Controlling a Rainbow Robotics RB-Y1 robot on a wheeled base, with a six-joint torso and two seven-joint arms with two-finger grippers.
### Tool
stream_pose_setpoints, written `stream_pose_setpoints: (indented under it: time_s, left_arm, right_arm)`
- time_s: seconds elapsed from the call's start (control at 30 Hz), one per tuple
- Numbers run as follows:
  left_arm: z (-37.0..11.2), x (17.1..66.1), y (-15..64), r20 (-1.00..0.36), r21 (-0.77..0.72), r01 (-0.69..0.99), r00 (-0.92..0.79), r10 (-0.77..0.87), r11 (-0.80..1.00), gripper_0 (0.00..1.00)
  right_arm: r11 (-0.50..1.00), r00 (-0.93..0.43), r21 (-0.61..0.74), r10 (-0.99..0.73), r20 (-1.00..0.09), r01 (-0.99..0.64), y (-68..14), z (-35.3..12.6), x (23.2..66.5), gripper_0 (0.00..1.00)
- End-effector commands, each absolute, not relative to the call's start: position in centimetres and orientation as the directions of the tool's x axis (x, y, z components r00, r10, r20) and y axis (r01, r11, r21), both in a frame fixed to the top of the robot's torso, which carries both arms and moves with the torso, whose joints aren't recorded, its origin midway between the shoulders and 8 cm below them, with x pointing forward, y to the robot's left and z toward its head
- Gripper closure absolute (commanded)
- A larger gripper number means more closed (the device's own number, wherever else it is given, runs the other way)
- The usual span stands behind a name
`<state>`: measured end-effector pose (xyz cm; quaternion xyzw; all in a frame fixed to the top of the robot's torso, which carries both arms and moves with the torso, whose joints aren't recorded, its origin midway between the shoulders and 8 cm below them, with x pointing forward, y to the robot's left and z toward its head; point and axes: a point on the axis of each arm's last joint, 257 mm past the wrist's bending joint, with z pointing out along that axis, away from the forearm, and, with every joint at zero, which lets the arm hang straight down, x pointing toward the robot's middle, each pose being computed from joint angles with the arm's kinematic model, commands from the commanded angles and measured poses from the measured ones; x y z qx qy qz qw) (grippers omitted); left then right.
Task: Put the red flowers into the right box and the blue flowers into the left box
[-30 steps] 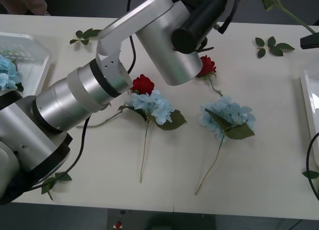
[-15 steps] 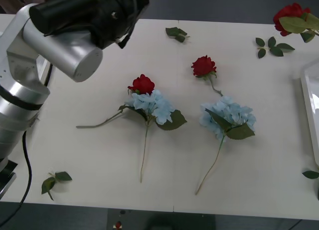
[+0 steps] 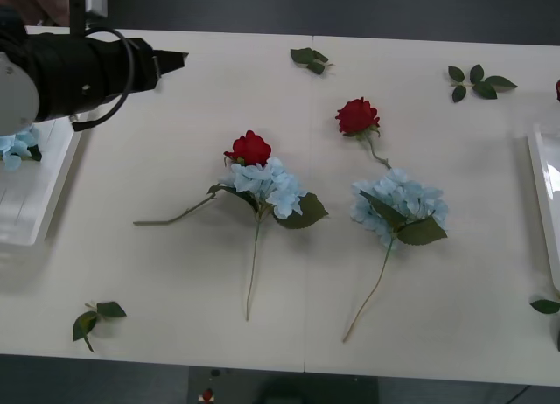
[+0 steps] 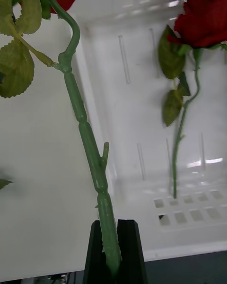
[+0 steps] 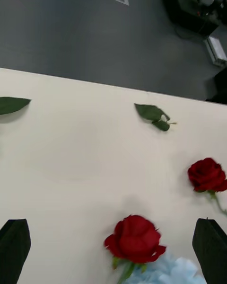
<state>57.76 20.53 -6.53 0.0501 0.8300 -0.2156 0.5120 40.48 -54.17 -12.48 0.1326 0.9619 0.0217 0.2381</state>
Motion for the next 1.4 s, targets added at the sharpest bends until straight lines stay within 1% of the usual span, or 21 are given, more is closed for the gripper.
stream_pose_setpoints:
  time_s: [0.03,0.17,0.23,0.3,0.4,0.5,0.67,0.8,0.97,1.0,1.03,1.1,1.13,1.17,1.3,1.4]
  left_arm:
    - [-5.6,56.7,21.8,-0.882,-0.252,0.342,-0.466,-0.069,0.905,0.00]
    - [-7.7,56.0,23.1,-0.865,-0.146,0.350,-0.499,0.052,0.925,0.00]
    - [-8.7,55.9,23.7,-0.855,-0.113,0.343,-0.512,0.085,0.932,0.00]
    - [-10.4,55.9,24.0,-0.834,-0.059,0.348,-0.532,0.145,0.936,0.00]
    - [-12.8,56.2,22.7,-0.816,-0.048,0.368,-0.551,0.176,0.928,0.00]
    - [-14.9,57.2,21.3,-0.810,0.004,0.382,-0.541,0.227,0.924,0.00]
    - [-17.9,58.9,19.2,-0.772,0.086,0.398,-0.553,0.314,0.913,0.00]
    - [-19.3,59.6,17.7,-0.739,0.136,0.415,-0.562,0.371,0.900,0.00]
    - [-21.4,59.9,16.4,-0.719,0.147,0.427,-0.573,0.393,0.892,0.00]
    - [-21.8,60.0,16.2,-0.719,0.150,0.431,-0.571,0.397,0.890,0.00]
    - [-22.2,60.0,16.0,-0.717,0.153,0.434,-0.569,0.401,0.888,0.00]
    - [-23.1,59.8,15.9,-0.703,0.169,0.441,-0.573,0.421,0.882,0.00]
    - [-23.5,59.7,15.8,-0.698,0.167,0.443,-0.577,0.423,0.881,0.00]
    - [-23.8,59.5,15.6,-0.694,0.171,0.449,-0.578,0.430,0.877,0.00]
    - [-24.6,59.1,15.1,-0.678,0.189,0.462,-0.577,0.456,0.866,0.00]
    - [-25.2,58.7,14.5,-0.670,0.187,0.472,-0.580,0.463,0.862,0.00]
  right_arm:
    - [0.949,-0.831,-0.014,0.269,-0.486,0.316,-57.6,-10.4,38.4,1.00]
    - [0.927,-0.809,-0.055,0.294,-0.508,0.371,-60.1,-11.0,37.5,1.00]
    - [0.920,-0.799,-0.067,0.298,-0.522,0.387,-60.9,-11.2,37.3,1.00]
    - [0.907,-0.783,-0.100,0.293,-0.549,0.410,-62.6,-11.8,37.1,1.00]
    - [0.889,-0.759,-0.141,0.279,-0.588,0.436,-64.7,-12.3,36.9,1.00]
    - [0.866,-0.744,-0.185,0.268,-0.612,0.464,-66.6,-12.8,36.6,1.00]
    - [0.855,-0.736,-0.165,0.307,-0.603,0.492,-67.8,-15.1,36.6,1.00]
    - [0.854,-0.742,-0.159,0.320,-0.590,0.495,-68.3,-17.1,36.8,1.00]
    - [0.856,-0.745,-0.161,0.317,-0.587,0.492,-68.4,-18.1,37.1,1.00]
    - [0.857,-0.751,-0.166,0.314,-0.581,0.487,-68.3,-18.3,37.2,0.95]
    - [0.857,-0.753,-0.170,0.312,-0.579,0.486,-68.3,-18.4,37.2,0.84]
    - [0.855,-0.755,-0.178,0.309,-0.578,0.486,-68.4,-18.4,37.1,0.36]
    - [0.856,-0.756,-0.177,0.310,-0.576,0.486,-68.3,-18.5,37.1,0.14]
    - [0.858,-0.758,-0.178,0.306,-0.576,0.482,-68.3,-18.4,37.1,0.00]
    - [0.866,-0.762,-0.173,0.299,-0.575,0.470,-67.9,-18.3,37.3,0.00]
    - [0.883,-0.771,-0.170,0.272,-0.577,0.438,-66.7,-17.4,37.9,0.00]
